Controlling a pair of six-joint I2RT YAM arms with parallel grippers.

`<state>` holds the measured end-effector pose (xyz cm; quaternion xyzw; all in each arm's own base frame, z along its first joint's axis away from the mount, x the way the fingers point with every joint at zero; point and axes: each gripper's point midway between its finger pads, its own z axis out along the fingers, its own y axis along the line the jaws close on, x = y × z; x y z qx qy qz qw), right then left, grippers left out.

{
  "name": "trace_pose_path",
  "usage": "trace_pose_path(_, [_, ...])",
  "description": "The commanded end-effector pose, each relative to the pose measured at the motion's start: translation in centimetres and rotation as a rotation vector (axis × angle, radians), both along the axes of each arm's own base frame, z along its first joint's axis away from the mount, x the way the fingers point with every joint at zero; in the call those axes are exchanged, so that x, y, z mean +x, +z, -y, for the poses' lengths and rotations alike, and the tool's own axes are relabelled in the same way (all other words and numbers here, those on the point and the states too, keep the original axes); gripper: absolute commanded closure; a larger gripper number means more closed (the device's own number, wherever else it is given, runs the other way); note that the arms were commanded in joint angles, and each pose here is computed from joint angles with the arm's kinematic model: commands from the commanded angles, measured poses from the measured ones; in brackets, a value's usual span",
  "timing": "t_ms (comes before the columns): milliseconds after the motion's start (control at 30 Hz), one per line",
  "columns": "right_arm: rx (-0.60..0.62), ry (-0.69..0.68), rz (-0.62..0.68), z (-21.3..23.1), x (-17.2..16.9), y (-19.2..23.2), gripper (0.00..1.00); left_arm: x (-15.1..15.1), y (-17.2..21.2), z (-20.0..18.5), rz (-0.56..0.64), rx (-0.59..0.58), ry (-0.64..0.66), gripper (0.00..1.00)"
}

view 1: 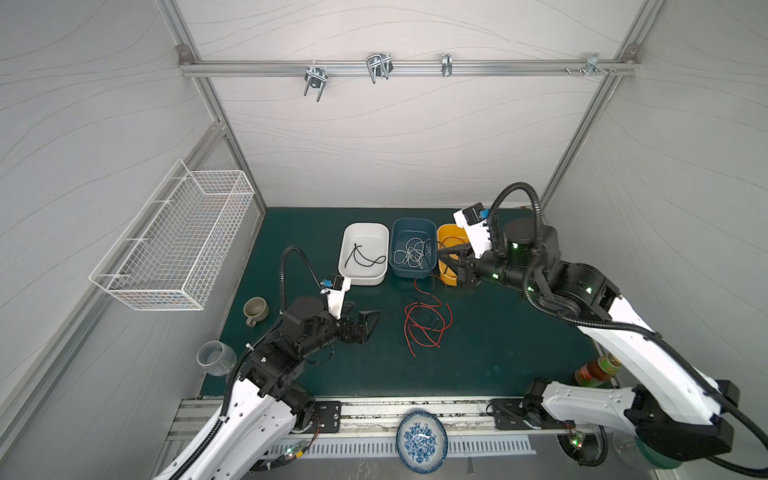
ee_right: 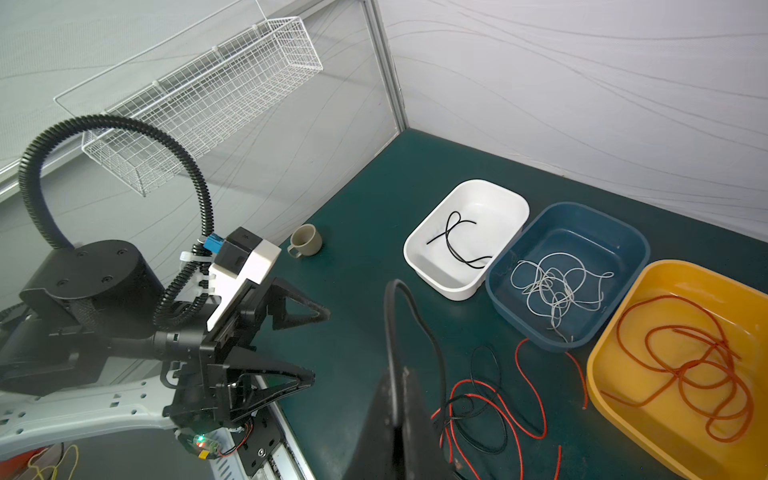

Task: Untangle the cables
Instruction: 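Lift the black wire high out of the pile with the right gripper, then grasp the hanging black wire with the left gripper below the right gripper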

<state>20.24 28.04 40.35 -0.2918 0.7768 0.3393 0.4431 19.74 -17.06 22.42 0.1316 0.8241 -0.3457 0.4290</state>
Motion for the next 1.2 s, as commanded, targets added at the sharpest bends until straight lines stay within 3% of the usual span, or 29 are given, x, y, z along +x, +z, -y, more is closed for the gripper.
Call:
trace_pose_path(0, [0.049,0.055,0.006,-0.4,-0.8,1.7,1.0,0.3,4.3,2.2,0.181,-0.064,-0.115,0.03])
trace_pose_path(133, [0.049,0.083,-0.007,-0.8,-1.1,1.7,1.0,0.5,4.7,4.7,0.252,-0.023,-0.222,0.02])
trace_pose_path(333, [0.056,0.112,-0.052,-1.3,-1.4,1.4,1.0,0.3,2.7,8.8,0.357,0.159,-0.43,0.02])
trace_pose_path(800, [0.104,0.192,-0.113,-1.7,-3.1,1.6,1.0,3.7,1.4,13.2,0.516,0.258,-0.447,0.05])
trace_pose_path(1000, [0.133,0.201,-0.131,-1.2,-3.6,1.8,1.0,4.8,1.3,13.6,0.551,0.269,-0.404,0.17])
trace_pose_path(1167, [0.201,0.215,-0.166,-0.9,-3.9,2.2,1.0,4.9,0.9,13.6,0.555,0.259,-0.392,0.4])
